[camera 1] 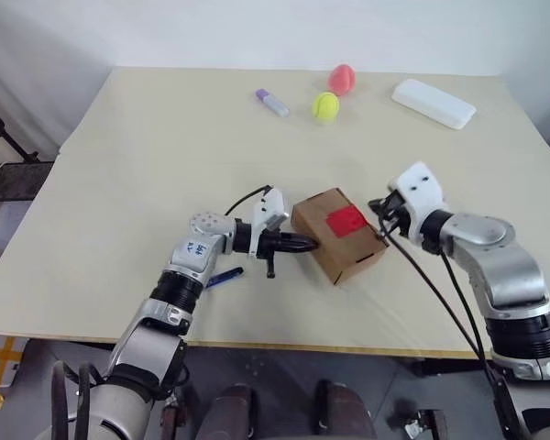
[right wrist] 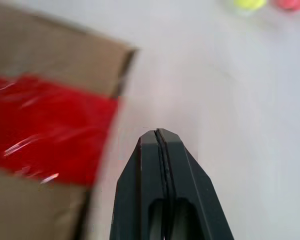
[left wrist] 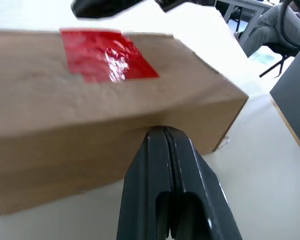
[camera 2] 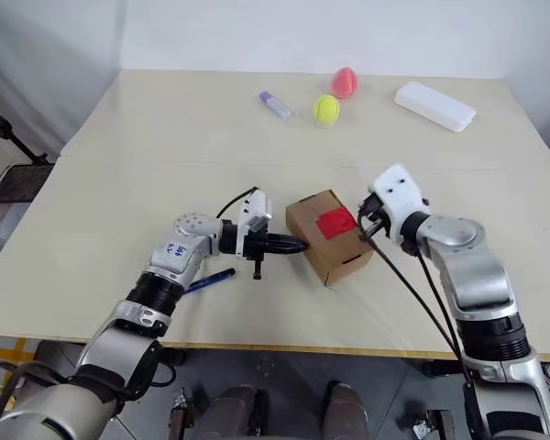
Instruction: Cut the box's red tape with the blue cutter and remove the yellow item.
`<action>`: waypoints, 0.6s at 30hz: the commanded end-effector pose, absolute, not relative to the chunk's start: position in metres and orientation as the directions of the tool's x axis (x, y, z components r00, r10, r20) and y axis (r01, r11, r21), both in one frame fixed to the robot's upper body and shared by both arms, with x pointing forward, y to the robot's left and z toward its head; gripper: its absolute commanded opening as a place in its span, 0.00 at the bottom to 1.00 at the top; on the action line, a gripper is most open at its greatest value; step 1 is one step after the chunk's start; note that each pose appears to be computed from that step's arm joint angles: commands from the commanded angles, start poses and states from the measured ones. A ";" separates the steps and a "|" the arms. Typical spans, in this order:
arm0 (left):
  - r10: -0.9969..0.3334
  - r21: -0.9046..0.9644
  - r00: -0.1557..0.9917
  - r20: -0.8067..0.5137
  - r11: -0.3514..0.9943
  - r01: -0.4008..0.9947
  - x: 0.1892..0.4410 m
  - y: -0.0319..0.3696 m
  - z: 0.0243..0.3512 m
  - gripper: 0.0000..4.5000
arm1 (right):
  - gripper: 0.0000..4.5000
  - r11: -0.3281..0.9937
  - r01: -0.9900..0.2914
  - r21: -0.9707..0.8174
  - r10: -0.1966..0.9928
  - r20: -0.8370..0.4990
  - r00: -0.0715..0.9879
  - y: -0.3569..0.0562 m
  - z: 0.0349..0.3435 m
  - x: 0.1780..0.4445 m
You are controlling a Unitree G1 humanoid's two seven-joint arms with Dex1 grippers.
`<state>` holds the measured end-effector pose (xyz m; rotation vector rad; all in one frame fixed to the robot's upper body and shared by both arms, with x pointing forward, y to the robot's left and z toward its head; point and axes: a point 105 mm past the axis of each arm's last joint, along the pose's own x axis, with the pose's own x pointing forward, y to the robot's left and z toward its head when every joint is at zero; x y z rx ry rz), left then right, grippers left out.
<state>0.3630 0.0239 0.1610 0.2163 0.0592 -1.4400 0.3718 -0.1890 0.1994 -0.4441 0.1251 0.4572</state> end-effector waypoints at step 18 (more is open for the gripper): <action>-0.853 0.144 0.507 -0.124 0.491 0.859 0.362 0.195 0.212 1.00 | 1.00 0.840 -0.497 -0.219 0.508 -0.004 0.861 -0.220 0.216 0.349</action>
